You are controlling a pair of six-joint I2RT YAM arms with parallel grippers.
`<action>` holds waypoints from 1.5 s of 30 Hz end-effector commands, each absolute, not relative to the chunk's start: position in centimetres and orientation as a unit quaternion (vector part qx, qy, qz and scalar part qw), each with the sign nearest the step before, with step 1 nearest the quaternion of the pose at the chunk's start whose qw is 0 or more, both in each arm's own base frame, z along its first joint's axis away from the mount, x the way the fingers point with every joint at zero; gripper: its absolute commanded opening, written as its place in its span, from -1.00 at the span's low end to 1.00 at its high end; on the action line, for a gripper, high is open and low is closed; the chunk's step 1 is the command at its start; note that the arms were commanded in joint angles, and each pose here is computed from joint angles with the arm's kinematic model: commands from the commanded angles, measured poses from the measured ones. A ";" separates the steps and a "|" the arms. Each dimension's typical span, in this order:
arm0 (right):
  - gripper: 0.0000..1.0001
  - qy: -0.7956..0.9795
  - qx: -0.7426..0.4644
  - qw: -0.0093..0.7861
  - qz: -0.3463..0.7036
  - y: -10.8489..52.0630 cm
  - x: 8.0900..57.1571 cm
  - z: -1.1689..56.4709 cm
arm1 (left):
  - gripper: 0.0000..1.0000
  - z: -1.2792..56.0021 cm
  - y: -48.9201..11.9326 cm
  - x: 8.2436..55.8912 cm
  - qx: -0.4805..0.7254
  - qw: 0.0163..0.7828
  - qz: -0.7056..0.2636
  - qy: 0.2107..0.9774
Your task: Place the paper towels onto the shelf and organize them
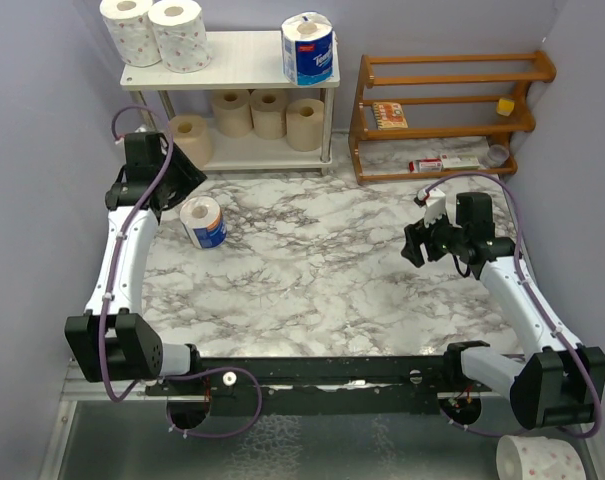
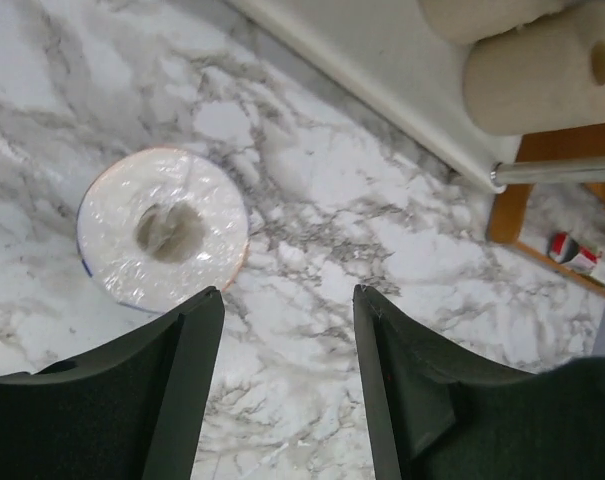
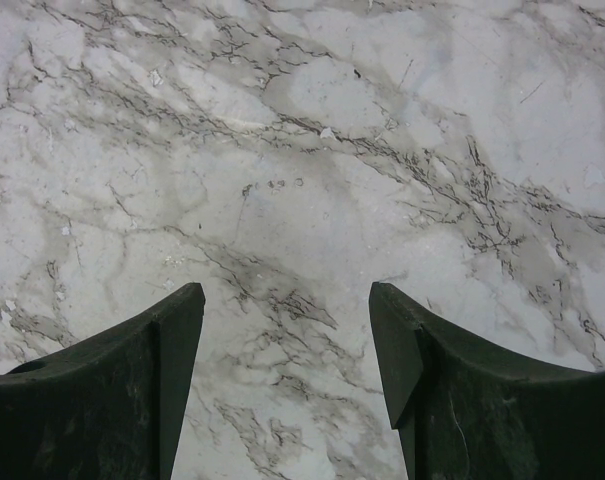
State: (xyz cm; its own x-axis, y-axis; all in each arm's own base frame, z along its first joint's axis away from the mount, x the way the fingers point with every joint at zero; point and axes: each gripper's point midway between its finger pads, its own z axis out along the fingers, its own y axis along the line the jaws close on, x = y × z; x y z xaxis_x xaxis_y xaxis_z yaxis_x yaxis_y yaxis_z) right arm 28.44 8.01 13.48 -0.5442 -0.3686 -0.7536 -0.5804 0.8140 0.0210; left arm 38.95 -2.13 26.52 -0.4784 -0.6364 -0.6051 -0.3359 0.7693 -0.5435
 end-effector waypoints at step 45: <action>0.35 0.863 -0.276 0.400 0.136 8.0 29.0 14.3 | 0.87 10.7 4.3 35.4 -0.348 0.302 -0.003 0.888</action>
